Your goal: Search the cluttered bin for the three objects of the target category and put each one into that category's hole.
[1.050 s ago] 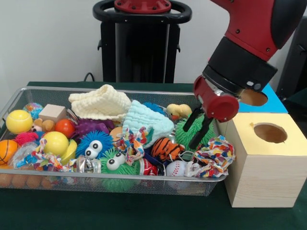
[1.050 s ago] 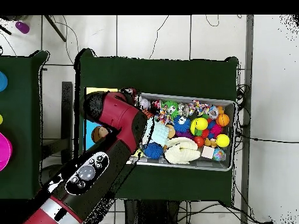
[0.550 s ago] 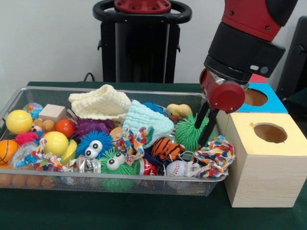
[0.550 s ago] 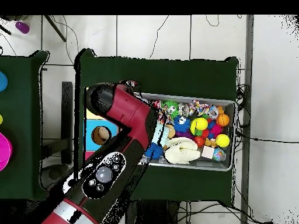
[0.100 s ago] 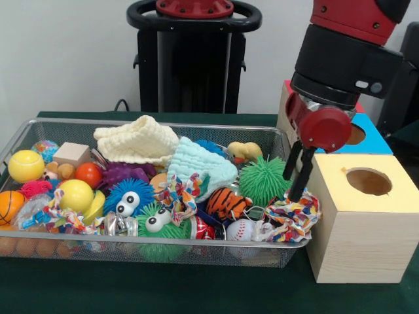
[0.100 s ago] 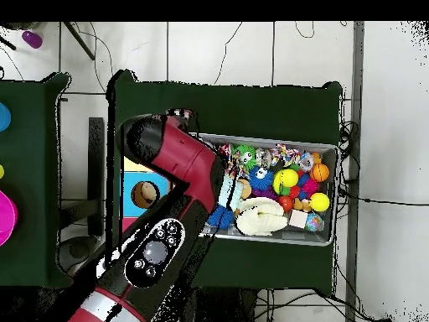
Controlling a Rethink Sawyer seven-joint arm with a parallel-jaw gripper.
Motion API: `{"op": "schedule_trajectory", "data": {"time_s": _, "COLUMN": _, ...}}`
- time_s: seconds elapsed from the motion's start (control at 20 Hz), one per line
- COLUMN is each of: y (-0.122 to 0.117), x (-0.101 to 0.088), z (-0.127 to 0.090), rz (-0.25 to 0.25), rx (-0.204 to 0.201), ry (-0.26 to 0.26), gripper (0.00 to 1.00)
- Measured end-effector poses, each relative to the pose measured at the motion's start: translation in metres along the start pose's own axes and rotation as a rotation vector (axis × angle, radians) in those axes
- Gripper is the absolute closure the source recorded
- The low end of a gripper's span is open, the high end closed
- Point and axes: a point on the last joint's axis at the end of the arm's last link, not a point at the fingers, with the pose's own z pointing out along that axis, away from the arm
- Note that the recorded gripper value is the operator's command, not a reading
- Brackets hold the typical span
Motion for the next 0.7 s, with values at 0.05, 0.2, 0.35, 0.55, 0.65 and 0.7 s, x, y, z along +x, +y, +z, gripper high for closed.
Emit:
{"op": "schedule_trajectory", "data": {"time_s": 0.05, "y": 0.002, "x": 0.001, "z": 0.001, "rz": 0.003, "rx": -0.014, "ry": 0.001, "gripper": 0.00}}
{"op": "schedule_trajectory", "data": {"time_s": 0.2, "y": 0.009, "x": 0.005, "z": 0.002, "rz": 0.013, "rx": -0.075, "ry": -0.006, "gripper": 0.00}}
{"op": "schedule_trajectory", "data": {"time_s": 0.35, "y": 0.014, "x": 0.008, "z": 0.004, "rz": 0.026, "rx": -0.127, "ry": -0.007, "gripper": 0.00}}
{"op": "schedule_trajectory", "data": {"time_s": 0.55, "y": 0.016, "x": 0.008, "z": 0.012, "rz": 0.055, "rx": -0.184, "ry": -0.004, "gripper": 0.00}}
{"op": "schedule_trajectory", "data": {"time_s": 0.65, "y": 0.016, "x": 0.007, "z": 0.016, "rz": 0.070, "rx": -0.205, "ry": -0.003, "gripper": 0.00}}
{"op": "schedule_trajectory", "data": {"time_s": 0.7, "y": 0.014, "x": 0.006, "z": 0.020, "rz": 0.078, "rx": -0.209, "ry": -0.003, "gripper": 0.00}}
